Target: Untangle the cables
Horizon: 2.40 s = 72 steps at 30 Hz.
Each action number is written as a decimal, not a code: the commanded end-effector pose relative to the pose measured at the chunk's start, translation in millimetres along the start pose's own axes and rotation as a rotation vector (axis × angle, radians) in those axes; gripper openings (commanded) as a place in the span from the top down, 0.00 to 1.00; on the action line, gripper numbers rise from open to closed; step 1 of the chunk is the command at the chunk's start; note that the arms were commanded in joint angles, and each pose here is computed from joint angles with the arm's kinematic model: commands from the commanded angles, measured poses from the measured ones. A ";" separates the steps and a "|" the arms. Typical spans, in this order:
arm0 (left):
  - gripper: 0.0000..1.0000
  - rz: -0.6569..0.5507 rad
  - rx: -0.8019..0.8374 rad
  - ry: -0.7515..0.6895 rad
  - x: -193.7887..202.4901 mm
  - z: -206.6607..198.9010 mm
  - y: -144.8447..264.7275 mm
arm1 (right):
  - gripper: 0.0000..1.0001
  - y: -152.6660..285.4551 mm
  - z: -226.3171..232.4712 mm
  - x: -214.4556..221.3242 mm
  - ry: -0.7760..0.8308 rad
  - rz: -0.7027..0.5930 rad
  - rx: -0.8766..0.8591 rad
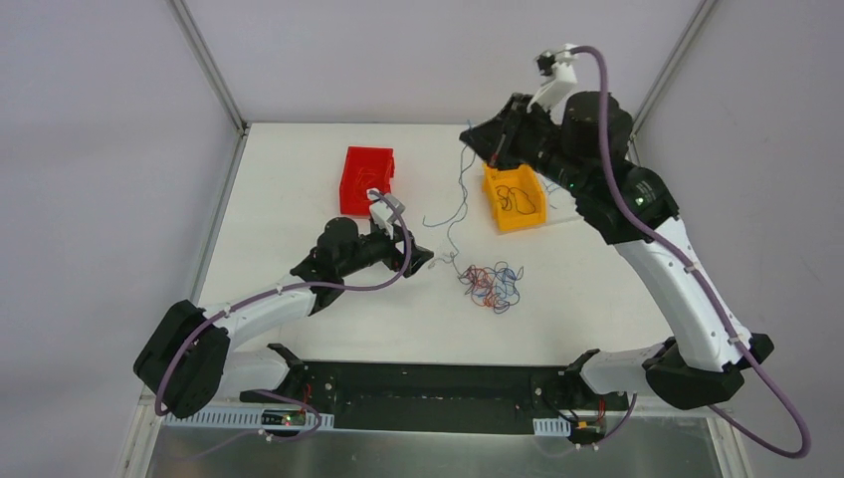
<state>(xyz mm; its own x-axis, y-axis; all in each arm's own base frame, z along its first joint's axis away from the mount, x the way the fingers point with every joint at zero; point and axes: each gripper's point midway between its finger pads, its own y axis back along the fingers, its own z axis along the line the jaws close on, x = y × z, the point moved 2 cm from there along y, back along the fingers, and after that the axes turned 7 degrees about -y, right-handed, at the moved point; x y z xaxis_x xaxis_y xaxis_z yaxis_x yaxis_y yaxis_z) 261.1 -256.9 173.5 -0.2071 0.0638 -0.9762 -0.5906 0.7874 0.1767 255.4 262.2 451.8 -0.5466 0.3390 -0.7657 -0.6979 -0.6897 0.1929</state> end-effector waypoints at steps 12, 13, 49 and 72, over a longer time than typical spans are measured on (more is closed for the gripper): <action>0.20 0.002 0.047 0.019 -3.2 -6.1 -13.5 | 1.00 27.6 -44.5 -129.0 0.142 -0.449 0.308; 0.20 0.004 0.048 0.020 -2.6 -6.3 -14.1 | 1.00 29.0 -54.8 -135.0 0.137 -0.467 0.346; 0.86 0.066 0.184 0.209 28.1 -43.7 -179.5 | 1.00 70.7 -51.6 -151.1 0.029 -0.554 0.261; 1.00 0.474 -0.447 0.290 87.3 74.3 6.4 | 1.00 161.3 -155.4 -141.4 0.176 -0.763 0.985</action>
<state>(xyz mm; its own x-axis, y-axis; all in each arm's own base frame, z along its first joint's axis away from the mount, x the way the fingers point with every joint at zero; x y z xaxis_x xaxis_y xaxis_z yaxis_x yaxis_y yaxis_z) 299.5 -229.5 82.0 -0.6654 0.0733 -0.7428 -0.6100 0.5201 0.5978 301.6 41.0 485.1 0.0671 0.3872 -0.9195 -0.9724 0.2319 0.0267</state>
